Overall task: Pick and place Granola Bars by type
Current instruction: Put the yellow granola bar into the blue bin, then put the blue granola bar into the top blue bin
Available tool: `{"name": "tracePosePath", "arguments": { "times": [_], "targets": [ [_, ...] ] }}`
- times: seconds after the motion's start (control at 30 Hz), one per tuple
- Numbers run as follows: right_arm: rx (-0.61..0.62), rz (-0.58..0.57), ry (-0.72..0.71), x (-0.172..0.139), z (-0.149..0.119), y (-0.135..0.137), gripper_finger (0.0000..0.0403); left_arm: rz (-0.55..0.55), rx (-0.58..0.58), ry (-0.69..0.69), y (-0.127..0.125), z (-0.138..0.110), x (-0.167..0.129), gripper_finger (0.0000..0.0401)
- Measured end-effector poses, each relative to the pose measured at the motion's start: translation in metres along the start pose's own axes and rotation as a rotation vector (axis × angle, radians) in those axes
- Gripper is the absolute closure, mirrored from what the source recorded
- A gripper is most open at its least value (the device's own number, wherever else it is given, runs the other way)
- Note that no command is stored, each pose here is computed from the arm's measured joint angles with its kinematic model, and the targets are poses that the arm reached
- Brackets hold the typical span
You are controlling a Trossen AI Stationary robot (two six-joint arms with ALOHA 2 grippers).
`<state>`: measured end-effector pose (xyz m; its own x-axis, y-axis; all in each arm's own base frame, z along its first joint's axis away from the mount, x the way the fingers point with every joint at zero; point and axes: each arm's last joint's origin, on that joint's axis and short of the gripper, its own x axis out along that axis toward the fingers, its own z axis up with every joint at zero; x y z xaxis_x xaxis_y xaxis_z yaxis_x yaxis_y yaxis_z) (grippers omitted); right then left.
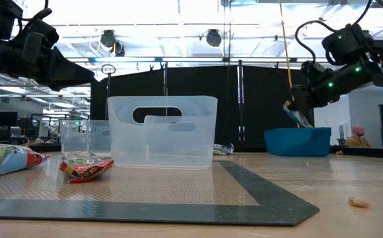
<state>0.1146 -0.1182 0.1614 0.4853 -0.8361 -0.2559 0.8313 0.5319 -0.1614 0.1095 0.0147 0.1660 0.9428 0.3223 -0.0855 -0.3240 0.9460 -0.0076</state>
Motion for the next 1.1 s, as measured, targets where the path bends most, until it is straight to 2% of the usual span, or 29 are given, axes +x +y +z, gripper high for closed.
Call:
{"name": "tracePosePath", "arguments": {
  "times": [0.43, 1.1],
  "targets": [
    [0.002, -0.002, -0.005, -0.0004, -0.0014, 0.0, 0.0402, 0.0, 0.0, 0.0, 0.0, 0.0, 0.0, 0.0244],
    [0.037, -0.035, 0.0, 0.0008, -0.0019, -0.0054, 0.0346, 0.0, 0.0, 0.0, 0.0, 0.0, 0.0, 0.0244]
  ]
}}
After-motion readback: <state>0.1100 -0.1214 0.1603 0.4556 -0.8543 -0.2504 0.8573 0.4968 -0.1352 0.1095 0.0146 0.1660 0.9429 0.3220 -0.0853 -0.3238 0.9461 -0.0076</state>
